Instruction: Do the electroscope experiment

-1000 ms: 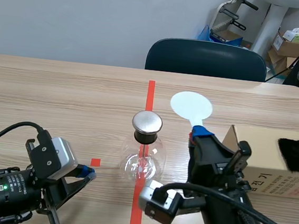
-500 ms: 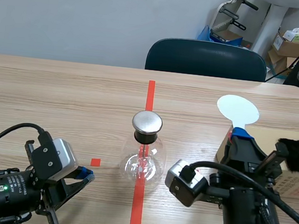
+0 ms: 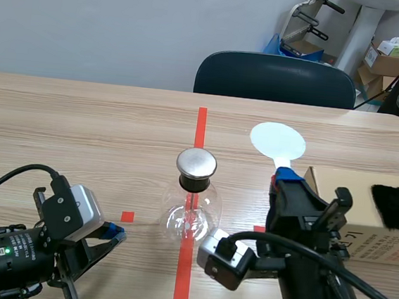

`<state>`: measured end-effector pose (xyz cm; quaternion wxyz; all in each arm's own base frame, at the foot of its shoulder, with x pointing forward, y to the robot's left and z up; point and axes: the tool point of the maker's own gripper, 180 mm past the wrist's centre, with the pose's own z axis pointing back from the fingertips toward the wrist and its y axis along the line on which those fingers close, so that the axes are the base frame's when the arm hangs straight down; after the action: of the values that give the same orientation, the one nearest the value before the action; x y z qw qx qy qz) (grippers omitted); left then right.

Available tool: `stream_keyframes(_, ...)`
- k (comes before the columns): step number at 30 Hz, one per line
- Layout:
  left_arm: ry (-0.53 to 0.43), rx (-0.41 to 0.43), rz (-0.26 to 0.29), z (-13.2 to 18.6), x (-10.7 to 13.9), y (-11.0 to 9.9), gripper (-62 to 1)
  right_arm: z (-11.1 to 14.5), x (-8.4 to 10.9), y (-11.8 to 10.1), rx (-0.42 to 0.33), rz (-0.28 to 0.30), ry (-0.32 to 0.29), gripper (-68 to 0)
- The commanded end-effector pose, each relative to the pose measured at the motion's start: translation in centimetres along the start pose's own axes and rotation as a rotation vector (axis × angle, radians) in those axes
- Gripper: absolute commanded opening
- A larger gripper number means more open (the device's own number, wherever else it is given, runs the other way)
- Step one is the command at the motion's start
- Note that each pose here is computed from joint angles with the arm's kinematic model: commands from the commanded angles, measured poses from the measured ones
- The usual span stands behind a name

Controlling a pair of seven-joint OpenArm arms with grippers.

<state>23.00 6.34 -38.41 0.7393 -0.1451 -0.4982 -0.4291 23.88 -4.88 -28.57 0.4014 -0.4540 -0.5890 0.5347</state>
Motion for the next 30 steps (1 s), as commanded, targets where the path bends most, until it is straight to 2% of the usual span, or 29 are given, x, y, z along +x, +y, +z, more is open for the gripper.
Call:
stream_keyframes(1, -0.026, 0.005, 0.005, -0.2, 0.8, 0.2, -59.2, -0.2, 0.3, -0.9, -0.031, 0.006, -0.033, -66.7)
stream_keyframes(8, -0.026, 0.005, 0.005, -0.2, 0.8, 0.2, -59.2, 0.2, 3.8, -0.8, -0.03, 0.009, -0.228, -66.7)
stream_keyframes(13, -0.026, 0.005, 0.005, -0.2, 0.8, 0.2, -59.2, 0.7, 5.4, -0.5, -0.013, 0.01, -0.318, -66.7)
stream_keyframes(19, -0.026, 0.005, 0.005, -0.2, 0.8, 0.2, -59.2, 0.9, 6.1, -0.4, -0.007, 0.011, -0.36, -66.7)
stream_keyframes(30, -0.025, 0.005, 0.005, -0.2, 0.8, 0.2, -59.2, 0.9, 6.1, -0.4, -0.007, 0.011, -0.359, -66.7)
